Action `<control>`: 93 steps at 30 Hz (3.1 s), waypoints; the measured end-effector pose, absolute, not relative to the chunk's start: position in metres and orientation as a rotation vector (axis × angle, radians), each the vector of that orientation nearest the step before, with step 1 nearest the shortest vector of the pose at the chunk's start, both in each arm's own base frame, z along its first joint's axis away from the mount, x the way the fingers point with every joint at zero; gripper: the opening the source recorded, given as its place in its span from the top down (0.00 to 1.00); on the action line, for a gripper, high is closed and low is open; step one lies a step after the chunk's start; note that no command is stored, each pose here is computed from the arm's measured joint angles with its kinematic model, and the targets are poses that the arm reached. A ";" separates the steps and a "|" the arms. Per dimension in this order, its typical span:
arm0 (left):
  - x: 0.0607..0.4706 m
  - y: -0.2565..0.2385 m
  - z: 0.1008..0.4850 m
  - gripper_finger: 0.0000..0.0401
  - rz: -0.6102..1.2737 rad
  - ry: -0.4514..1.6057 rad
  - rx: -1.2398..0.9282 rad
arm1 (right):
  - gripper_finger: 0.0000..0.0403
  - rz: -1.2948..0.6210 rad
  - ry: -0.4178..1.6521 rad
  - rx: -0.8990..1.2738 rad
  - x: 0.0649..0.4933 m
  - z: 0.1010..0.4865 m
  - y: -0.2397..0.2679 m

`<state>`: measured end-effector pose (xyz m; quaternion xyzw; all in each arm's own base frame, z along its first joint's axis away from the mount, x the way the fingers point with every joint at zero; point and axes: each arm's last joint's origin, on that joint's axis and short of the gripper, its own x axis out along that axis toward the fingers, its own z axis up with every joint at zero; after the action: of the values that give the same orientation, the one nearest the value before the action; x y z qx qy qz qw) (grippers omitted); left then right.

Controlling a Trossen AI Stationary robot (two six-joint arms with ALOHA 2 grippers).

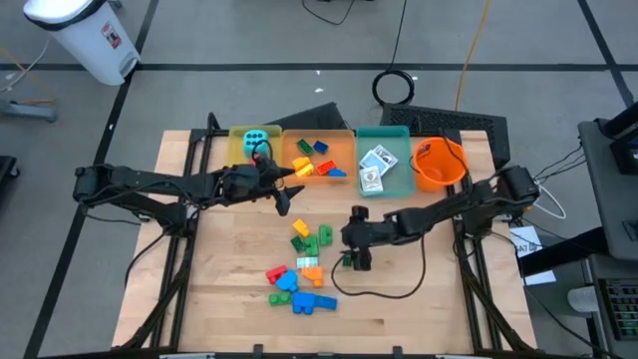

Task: Pick & Place Toys
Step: Put the green game piece into the orange bin

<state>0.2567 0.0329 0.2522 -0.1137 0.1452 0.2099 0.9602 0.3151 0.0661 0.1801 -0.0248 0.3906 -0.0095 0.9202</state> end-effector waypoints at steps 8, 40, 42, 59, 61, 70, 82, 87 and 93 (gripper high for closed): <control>0.257 0.033 0.253 0.27 0.426 0.288 -0.236 | 0.35 0.055 0.818 0.055 0.309 0.180 0.089; 0.269 0.034 0.237 0.27 0.447 0.308 -0.332 | 0.77 0.038 0.963 0.003 0.317 0.135 0.090; 0.276 0.035 0.232 0.27 0.440 0.298 -0.335 | 0.78 0.051 0.956 -0.021 0.315 0.140 0.089; 0.307 0.029 0.233 0.27 0.095 0.057 -0.460 | 0.76 -0.334 0.608 -0.712 0.316 0.219 0.060; 0.307 0.029 0.232 0.27 0.095 0.059 -0.462 | 0.76 -0.373 0.572 -0.723 0.319 0.224 0.054; 0.306 0.030 0.232 0.27 0.119 0.063 -0.458 | 0.76 -0.431 0.422 -0.742 0.331 0.242 0.030; 0.306 0.036 0.231 0.41 0.159 0.057 -0.509 | 0.75 -0.425 0.368 -0.738 0.334 0.248 0.020; 0.306 0.039 0.232 0.63 0.164 0.045 -0.518 | 0.75 -0.427 0.369 -0.727 0.334 0.247 0.019; 0.304 0.040 0.233 0.75 0.166 0.050 -0.505 | 0.65 -0.439 0.356 -0.624 0.333 0.246 0.027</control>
<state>0.3043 0.0401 0.2330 -0.2495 0.0249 0.0818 0.9646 0.3328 0.0268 0.2458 -0.3026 0.1730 -0.2131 0.9127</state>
